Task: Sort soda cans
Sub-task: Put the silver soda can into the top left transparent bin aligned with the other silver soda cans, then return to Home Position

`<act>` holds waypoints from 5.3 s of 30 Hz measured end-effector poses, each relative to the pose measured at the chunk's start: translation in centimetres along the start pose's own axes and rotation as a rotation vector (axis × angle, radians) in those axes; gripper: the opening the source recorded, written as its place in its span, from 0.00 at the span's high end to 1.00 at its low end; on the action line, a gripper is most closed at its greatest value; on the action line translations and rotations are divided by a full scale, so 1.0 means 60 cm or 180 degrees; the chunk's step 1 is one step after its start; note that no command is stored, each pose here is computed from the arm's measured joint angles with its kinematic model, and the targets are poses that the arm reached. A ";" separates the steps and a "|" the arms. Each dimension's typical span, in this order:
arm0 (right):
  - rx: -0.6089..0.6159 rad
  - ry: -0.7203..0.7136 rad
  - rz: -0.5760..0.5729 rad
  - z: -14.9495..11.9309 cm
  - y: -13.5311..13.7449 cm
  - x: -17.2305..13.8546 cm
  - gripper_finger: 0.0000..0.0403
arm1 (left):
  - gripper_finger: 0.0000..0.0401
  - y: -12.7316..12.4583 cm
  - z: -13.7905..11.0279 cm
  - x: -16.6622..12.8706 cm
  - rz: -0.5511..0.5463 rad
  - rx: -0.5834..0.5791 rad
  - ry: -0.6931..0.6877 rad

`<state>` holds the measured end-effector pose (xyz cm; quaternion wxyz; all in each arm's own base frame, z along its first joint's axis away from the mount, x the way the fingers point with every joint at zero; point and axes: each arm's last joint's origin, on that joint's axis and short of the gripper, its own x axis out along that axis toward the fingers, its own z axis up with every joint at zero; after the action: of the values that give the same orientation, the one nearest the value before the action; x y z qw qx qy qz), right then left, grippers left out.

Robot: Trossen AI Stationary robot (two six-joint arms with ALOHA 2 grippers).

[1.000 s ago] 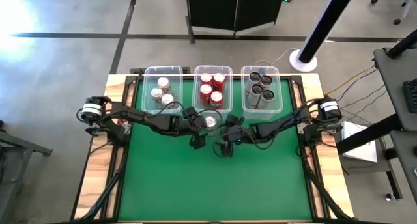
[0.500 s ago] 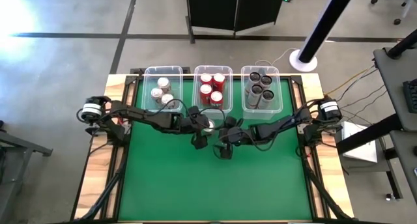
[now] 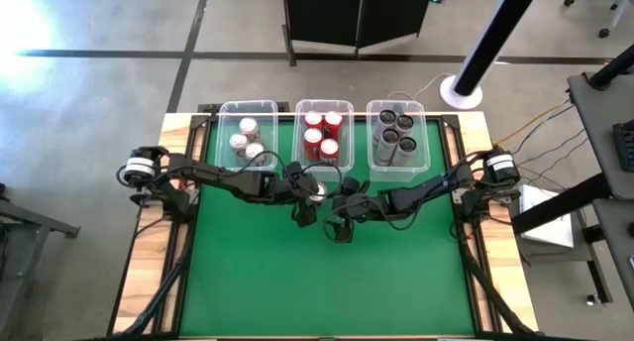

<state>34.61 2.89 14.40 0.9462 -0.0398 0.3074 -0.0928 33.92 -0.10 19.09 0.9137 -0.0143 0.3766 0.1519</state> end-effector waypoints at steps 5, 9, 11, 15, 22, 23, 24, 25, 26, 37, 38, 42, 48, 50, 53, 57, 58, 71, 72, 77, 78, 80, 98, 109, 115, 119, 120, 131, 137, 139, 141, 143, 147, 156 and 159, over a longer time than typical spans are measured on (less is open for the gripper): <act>0.0015 -0.0001 -0.0002 0.000 0.000 0.000 0.10 | 0.28 0.000 0.000 0.000 0.0000 -0.0057 -0.0003; 0.0018 -0.0002 0.0001 0.000 0.001 0.000 0.10 | 0.28 -0.002 0.000 -0.001 0.0006 -0.0074 -0.0003; 0.0016 -0.0005 0.0023 0.002 0.004 -0.005 0.10 | 0.28 -0.005 -0.001 -0.004 -0.0024 -0.0073 0.0012; 0.0045 0.0059 0.0054 0.012 0.011 -0.031 0.10 | 0.29 -0.020 -0.004 -0.026 -0.0260 -0.0065 0.0110; 0.0171 0.0228 0.0257 0.025 0.038 -0.101 0.10 | 0.29 -0.029 0.015 -0.136 -0.0445 -0.0135 -0.0193; 0.0191 0.0233 0.0273 0.026 0.043 -0.110 0.10 | 0.29 -0.025 0.016 -0.155 -0.0410 -0.0152 -0.0246; 0.0193 0.0230 0.0271 0.027 0.047 -0.118 0.10 | 0.29 -0.018 0.018 -0.176 -0.0360 -0.0166 -0.0312; 0.0205 0.0203 0.0271 0.029 0.052 -0.125 0.10 | 0.29 -0.010 0.019 -0.196 -0.0288 -0.0192 -0.0391; 0.0203 0.0162 0.0283 0.030 0.059 -0.133 0.10 | 0.29 0.000 0.021 -0.216 -0.0185 -0.0220 -0.0481; 0.0209 0.0171 0.0244 0.018 0.090 -0.136 0.10 | 0.29 0.179 0.014 -0.302 0.1442 -0.0824 -0.0705; 0.0197 0.0198 0.0237 0.015 0.092 -0.133 0.10 | 0.29 0.195 0.012 -0.300 0.1563 -0.0889 -0.0672; 0.0167 0.0296 0.0214 0.004 0.096 -0.121 0.10 | 0.29 0.245 0.010 -0.287 0.1641 -0.1088 -0.0550; 0.0239 0.0409 0.0183 -0.009 0.100 -0.107 0.10 | 0.29 0.287 0.001 -0.243 0.1509 -0.1172 -0.0196; 0.0242 0.0436 0.0183 -0.012 0.103 -0.105 0.10 | 0.29 0.292 0.003 -0.231 0.1453 -0.1184 -0.0182; 0.0235 0.0452 0.0196 -0.015 0.106 -0.104 0.10 | 0.29 0.292 0.000 -0.219 0.1419 -0.1133 -0.0070; 0.0268 0.0451 0.0218 -0.016 0.111 -0.106 0.10 | 0.29 0.300 -0.001 -0.208 0.1455 -0.1149 -0.0021; 0.0262 0.0449 0.0227 -0.016 0.112 -0.107 0.10 | 0.29 0.302 -0.001 -0.205 0.1460 -0.1154 0.0000; 0.0293 0.0446 0.0244 -0.016 0.115 -0.109 0.10 | 0.29 0.325 -0.029 -0.144 0.1336 -0.1329 0.0407; 0.0290 0.0446 0.0251 -0.017 0.116 -0.110 0.10 | 0.29 0.329 -0.032 -0.141 0.1313 -0.1377 0.0431; 0.0287 0.0445 0.0269 -0.017 0.120 -0.112 0.10 | 0.29 0.347 -0.046 -0.135 0.1299 -0.1600 0.0448; 0.0284 0.0446 0.0272 -0.018 0.120 -0.112 0.10 | 0.29 0.351 -0.051 -0.135 0.1309 -0.1638 0.0467; 0.0284 0.0446 0.0273 -0.018 0.120 -0.112 0.10 | 0.29 0.358 -0.061 -0.134 0.1315 -0.1694 0.0524; 0.0329 0.0448 0.0269 -0.018 0.120 -0.112 0.10 | 0.29 0.365 -0.088 -0.105 0.1113 -0.1483 0.0400; 0.0338 0.0411 0.0282 -0.016 0.121 -0.112 0.10 | 0.16 0.366 -0.096 -0.095 0.1116 -0.1403 0.0568; 0.0297 0.0308 0.0358 -0.005 0.126 -0.127 0.10 | 0.12 0.367 -0.077 -0.117 0.1111 -0.1302 0.0542; 0.0224 0.0037 0.0443 0.016 0.131 -0.152 0.10 | 0.12 0.362 -0.043 -0.154 0.0949 -0.1239 0.0332; 0.0186 -0.0040 0.0433 0.020 0.132 -0.159 0.10 | 0.13 0.356 -0.035 -0.164 0.0847 -0.1213 0.0232; 0.0251 -0.0979 0.0492 -0.015 0.128 -0.132 0.10 | 0.16 0.168 -0.039 -0.233 -0.0402 -0.0699 -0.1842; 0.0243 -0.1371 0.0640 0.047 0.082 -0.137 0.10 | 0.16 0.099 -0.052 -0.237 -0.1017 -0.0431 -0.2552; 0.0197 -0.1407 0.0617 0.063 0.060 -0.144 0.10 | 0.16 0.088 -0.052 -0.240 -0.1075 -0.0361 -0.2608; 0.0112 -0.1400 0.0539 0.070 0.039 -0.155 0.10 | 0.16 0.079 -0.051 -0.242 -0.1133 -0.0292 -0.2660; 0.0002 -0.1446 0.0465 0.075 0.021 -0.171 0.10 | 0.16 0.073 -0.052 -0.245 -0.1197 -0.0260 -0.2709; -0.0113 -0.1476 0.0360 0.068 -0.009 -0.209 0.10 | 0.16 0.063 -0.059 -0.247 -0.1285 -0.0192 -0.2808; -0.0127 -0.1627 0.0141 -0.040 -0.020 -0.298 0.10 | 0.16 0.058 -0.089 -0.227 -0.1186 -0.0240 -0.2826; 0.0002 -0.1820 0.0174 -0.063 -0.037 -0.323 0.10 | 0.16 0.062 -0.101 -0.220 -0.1083 -0.0366 -0.2983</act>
<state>16.65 4.52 22.76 0.9966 -0.0558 0.0290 -0.0524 19.85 -0.94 24.20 0.9942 -0.0561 -0.0910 0.0114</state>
